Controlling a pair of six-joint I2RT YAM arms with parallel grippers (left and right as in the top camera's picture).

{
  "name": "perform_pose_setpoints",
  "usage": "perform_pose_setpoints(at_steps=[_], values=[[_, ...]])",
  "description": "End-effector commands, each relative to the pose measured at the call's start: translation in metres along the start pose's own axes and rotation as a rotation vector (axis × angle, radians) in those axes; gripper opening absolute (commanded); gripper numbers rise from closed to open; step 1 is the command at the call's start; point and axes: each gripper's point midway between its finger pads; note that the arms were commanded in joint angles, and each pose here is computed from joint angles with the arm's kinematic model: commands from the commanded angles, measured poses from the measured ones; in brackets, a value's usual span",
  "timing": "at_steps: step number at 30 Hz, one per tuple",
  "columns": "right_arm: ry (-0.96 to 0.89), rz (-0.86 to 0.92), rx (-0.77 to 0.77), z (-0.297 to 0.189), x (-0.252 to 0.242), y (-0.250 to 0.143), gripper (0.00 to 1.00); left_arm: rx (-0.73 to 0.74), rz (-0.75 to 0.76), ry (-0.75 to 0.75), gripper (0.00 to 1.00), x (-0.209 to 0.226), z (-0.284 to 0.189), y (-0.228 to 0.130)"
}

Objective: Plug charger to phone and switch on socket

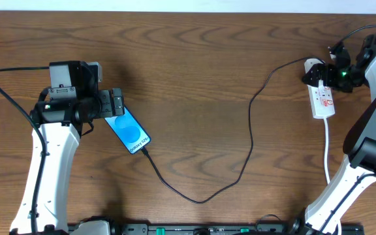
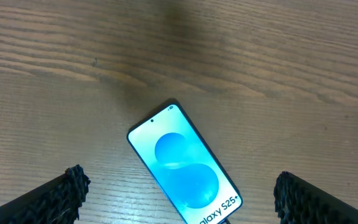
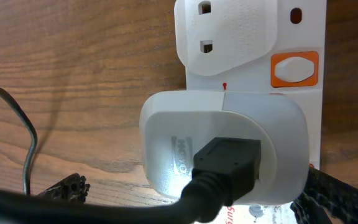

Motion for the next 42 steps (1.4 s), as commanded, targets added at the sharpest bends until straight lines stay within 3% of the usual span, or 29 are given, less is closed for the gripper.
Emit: perform_pose_setpoints(at_steps=[1,42], values=[[0.135,0.047,0.081,0.022,0.024,-0.017,0.99,-0.019,0.02,0.018,0.98,0.003,-0.005,0.007],[0.192,0.074,0.079,0.021,0.033,-0.016,0.99,-0.019,0.02,0.018,0.98,0.003,-0.005,0.007]])
Point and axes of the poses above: each gripper's point midway between its finger pads, its own z axis out along the fingers, its own x axis along the line the jaws close on, y = z × x, and after that the axes turned 14 degrees about z, right-handed
